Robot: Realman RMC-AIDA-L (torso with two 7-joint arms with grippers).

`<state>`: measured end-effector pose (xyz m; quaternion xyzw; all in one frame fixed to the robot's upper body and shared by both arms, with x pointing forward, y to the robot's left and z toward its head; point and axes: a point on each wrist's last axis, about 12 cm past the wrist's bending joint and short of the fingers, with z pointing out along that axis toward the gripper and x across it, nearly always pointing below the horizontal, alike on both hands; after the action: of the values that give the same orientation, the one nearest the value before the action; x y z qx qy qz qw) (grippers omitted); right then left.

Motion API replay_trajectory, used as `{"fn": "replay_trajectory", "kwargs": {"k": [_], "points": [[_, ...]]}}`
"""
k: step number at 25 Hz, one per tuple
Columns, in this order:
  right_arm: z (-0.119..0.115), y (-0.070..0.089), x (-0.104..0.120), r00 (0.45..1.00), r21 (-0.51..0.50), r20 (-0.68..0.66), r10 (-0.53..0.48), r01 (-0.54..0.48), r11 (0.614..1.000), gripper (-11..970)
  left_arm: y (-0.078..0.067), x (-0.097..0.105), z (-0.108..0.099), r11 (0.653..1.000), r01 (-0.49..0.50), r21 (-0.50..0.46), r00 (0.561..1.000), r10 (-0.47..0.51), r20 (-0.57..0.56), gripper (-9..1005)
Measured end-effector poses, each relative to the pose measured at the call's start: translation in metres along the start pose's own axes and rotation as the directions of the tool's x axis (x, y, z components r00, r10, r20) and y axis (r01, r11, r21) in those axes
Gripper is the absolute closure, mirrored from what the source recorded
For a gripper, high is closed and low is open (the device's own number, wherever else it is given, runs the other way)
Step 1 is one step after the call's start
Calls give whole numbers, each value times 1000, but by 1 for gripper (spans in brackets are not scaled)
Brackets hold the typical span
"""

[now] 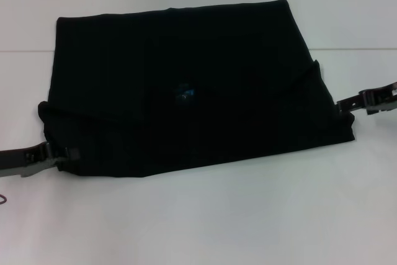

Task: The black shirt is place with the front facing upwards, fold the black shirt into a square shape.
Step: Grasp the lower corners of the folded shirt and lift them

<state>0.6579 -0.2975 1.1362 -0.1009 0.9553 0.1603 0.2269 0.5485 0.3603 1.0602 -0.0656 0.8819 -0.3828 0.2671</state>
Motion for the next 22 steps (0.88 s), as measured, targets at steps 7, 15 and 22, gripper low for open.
{"fn": "replay_trajectory", "kwargs": {"k": [7, 15, 22], "points": [[23, 14, 9, 1000, 6, -10, -20, 20, 1000, 42, 0, 0, 0, 1000, 0, 1, 1000, 0, -1, 961], [32, 23, 10, 998, 13, -17, -64, 65, 998, 55, -1, 1, 1, 1000, 0, 7, 1000, 0, -5, 960], [33, 24, 11, 997, 18, -19, -71, 71, 997, 234, -2, 1, 1, 1000, -5, 13, 1000, 5, -8, 959]]}}
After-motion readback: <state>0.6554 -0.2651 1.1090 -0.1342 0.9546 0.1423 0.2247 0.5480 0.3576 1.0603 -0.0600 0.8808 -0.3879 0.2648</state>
